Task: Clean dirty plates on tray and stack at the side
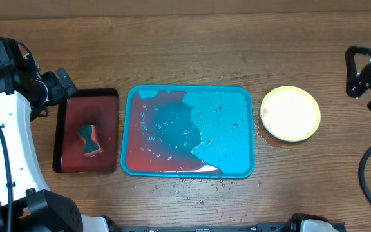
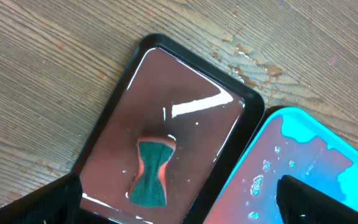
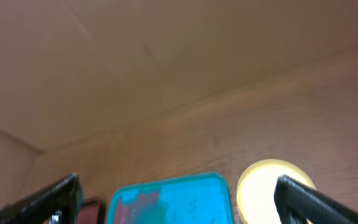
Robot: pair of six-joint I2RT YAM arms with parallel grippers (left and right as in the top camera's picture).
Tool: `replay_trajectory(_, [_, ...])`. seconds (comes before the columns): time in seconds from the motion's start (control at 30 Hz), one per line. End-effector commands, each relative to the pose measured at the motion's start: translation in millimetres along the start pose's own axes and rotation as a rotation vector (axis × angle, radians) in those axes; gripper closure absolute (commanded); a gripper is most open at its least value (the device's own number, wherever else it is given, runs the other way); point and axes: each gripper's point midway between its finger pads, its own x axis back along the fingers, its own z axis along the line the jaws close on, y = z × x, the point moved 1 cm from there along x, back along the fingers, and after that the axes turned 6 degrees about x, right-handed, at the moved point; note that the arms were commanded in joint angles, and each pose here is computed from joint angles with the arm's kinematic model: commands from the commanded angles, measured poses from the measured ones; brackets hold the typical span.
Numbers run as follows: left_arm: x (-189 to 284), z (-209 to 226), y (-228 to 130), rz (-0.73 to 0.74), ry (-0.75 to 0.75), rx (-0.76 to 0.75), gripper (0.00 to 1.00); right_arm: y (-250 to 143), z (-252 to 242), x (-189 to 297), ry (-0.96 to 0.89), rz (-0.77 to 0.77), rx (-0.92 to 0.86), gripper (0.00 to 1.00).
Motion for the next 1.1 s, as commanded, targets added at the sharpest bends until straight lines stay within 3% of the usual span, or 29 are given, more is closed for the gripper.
replay_trajectory(0.0, [0.9,-5.6,0.2,-0.001,-0.015,0.004,0.00,-7.0,4.3,-2.5,0.024,-0.056,0.138,0.00])
replay_trajectory(0.1, [0.9,-5.6,0.2,-0.001,-0.015,0.004,0.00,-22.5,7.4,-18.6,0.069,-0.123,0.244,0.00])
replay_trajectory(0.2, [0.9,-5.6,0.2,-0.001,-0.015,0.004,0.00,-62.0,0.8,-40.5,0.098,-0.185,0.345,0.00])
replay_trajectory(0.67, [0.9,-5.7,0.2,-0.001,-0.015,0.004,0.00,-225.0,-39.9,-94.3,0.173,-0.456,0.395,0.00])
replay_trajectory(1.07, [0.9,-5.6,0.2,-0.001,-0.015,0.004,0.00,-293.5,-55.6,-123.3,0.197,-0.410,0.393,0.00])
